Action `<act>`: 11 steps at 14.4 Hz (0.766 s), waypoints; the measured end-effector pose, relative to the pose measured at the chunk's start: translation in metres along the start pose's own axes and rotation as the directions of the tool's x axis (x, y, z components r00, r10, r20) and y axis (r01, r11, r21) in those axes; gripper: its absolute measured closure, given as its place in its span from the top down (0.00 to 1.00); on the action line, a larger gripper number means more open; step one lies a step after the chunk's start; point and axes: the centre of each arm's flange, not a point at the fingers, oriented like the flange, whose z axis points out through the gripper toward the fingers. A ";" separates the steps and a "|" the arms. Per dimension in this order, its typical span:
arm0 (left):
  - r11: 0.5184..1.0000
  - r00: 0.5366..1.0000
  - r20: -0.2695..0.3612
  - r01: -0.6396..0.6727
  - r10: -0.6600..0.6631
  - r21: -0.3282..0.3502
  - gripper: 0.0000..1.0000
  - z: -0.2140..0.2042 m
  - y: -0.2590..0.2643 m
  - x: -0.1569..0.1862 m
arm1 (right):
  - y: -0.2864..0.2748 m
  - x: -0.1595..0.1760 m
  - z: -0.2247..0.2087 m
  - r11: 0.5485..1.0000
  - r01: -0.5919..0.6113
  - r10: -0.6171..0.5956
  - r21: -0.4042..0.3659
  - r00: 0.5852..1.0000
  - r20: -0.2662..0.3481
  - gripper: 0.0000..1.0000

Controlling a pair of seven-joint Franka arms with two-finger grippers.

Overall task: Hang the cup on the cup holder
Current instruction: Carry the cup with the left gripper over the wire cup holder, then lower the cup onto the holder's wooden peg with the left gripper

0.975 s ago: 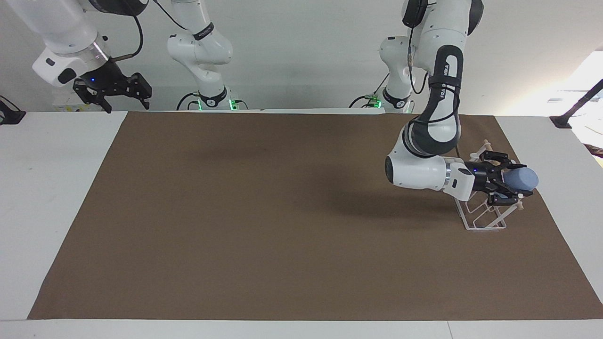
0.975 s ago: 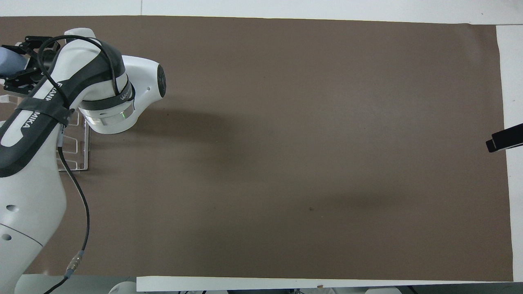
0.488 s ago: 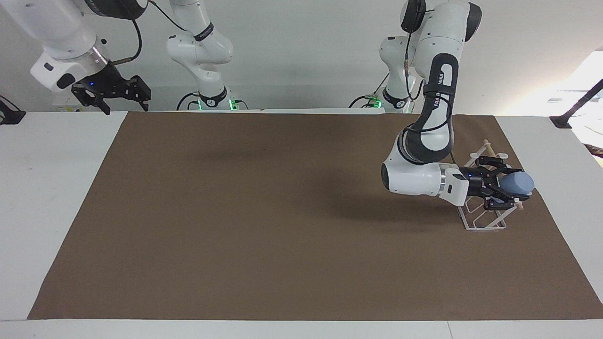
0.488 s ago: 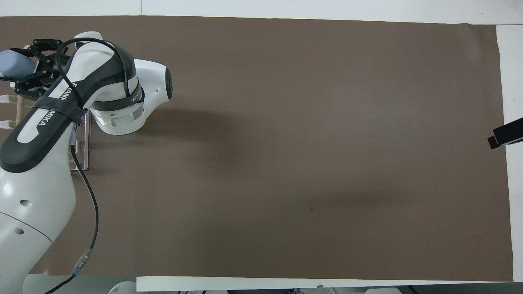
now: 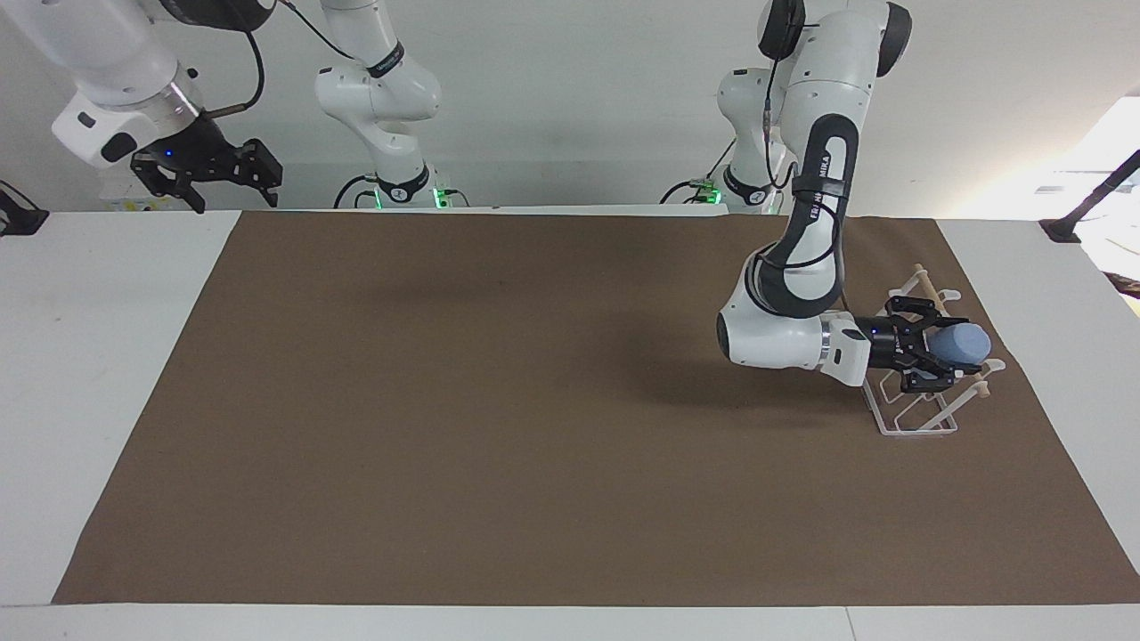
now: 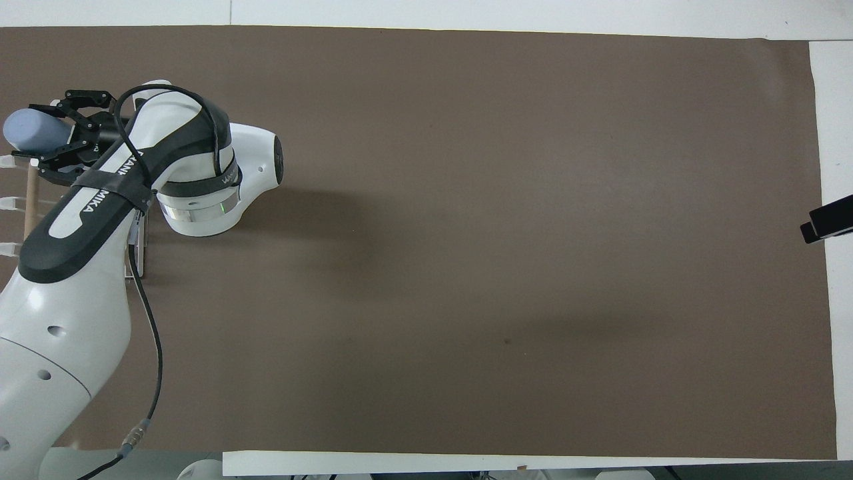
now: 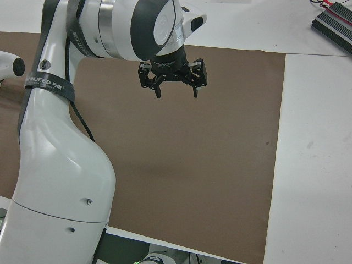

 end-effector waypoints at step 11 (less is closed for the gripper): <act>0.999 0.999 0.034 0.032 -0.032 0.020 0.99 0.024 0.002 -0.016 | -0.006 0.000 0.000 1.000 0.011 -0.011 0.000 1.000 0.008 0.99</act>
